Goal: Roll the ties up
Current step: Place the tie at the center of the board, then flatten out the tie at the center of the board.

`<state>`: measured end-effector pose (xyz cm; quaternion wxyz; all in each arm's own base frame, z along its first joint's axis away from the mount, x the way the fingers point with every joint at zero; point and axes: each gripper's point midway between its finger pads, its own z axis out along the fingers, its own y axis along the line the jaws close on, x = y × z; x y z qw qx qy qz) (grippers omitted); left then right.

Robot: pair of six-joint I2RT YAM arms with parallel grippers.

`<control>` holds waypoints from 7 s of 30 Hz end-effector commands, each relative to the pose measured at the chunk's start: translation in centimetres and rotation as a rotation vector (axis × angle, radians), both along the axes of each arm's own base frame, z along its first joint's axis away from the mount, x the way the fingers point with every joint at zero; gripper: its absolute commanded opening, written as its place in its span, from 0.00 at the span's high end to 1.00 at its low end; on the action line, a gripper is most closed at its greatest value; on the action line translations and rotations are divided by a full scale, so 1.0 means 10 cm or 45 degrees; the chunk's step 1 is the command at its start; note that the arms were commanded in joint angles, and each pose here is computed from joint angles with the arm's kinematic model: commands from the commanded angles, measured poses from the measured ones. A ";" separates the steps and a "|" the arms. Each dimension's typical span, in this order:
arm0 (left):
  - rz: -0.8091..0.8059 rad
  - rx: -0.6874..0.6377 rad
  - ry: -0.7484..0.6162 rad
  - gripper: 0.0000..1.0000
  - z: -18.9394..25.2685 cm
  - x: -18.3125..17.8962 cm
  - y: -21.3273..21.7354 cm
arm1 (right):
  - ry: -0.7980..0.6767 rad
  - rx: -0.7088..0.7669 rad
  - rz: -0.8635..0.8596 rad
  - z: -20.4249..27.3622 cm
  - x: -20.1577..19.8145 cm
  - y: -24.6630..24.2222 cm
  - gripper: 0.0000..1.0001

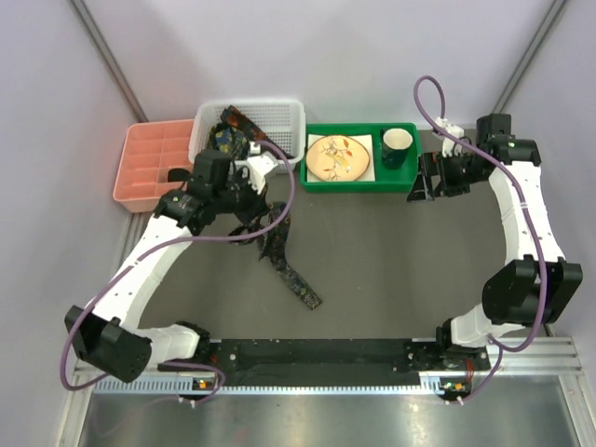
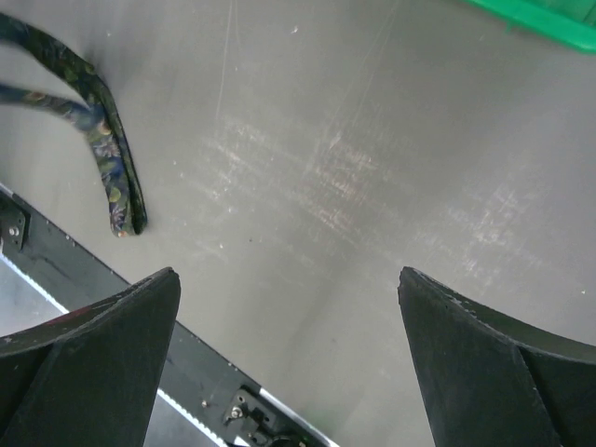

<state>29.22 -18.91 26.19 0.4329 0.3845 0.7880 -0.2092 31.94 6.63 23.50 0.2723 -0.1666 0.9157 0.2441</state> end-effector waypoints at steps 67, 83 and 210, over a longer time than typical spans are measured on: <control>-0.566 0.105 0.045 0.19 -1.32 -0.53 -0.01 | 0.371 -0.313 0.299 -1.27 -0.63 0.02 1.00; -0.294 -0.175 0.397 0.11 -1.38 -0.42 -0.23 | -0.096 -0.326 1.005 -0.88 -1.57 0.64 0.24; -0.549 0.548 0.594 0.52 -2.47 -1.33 -0.56 | 0.522 -0.409 -0.198 -1.52 -0.51 -0.88 1.00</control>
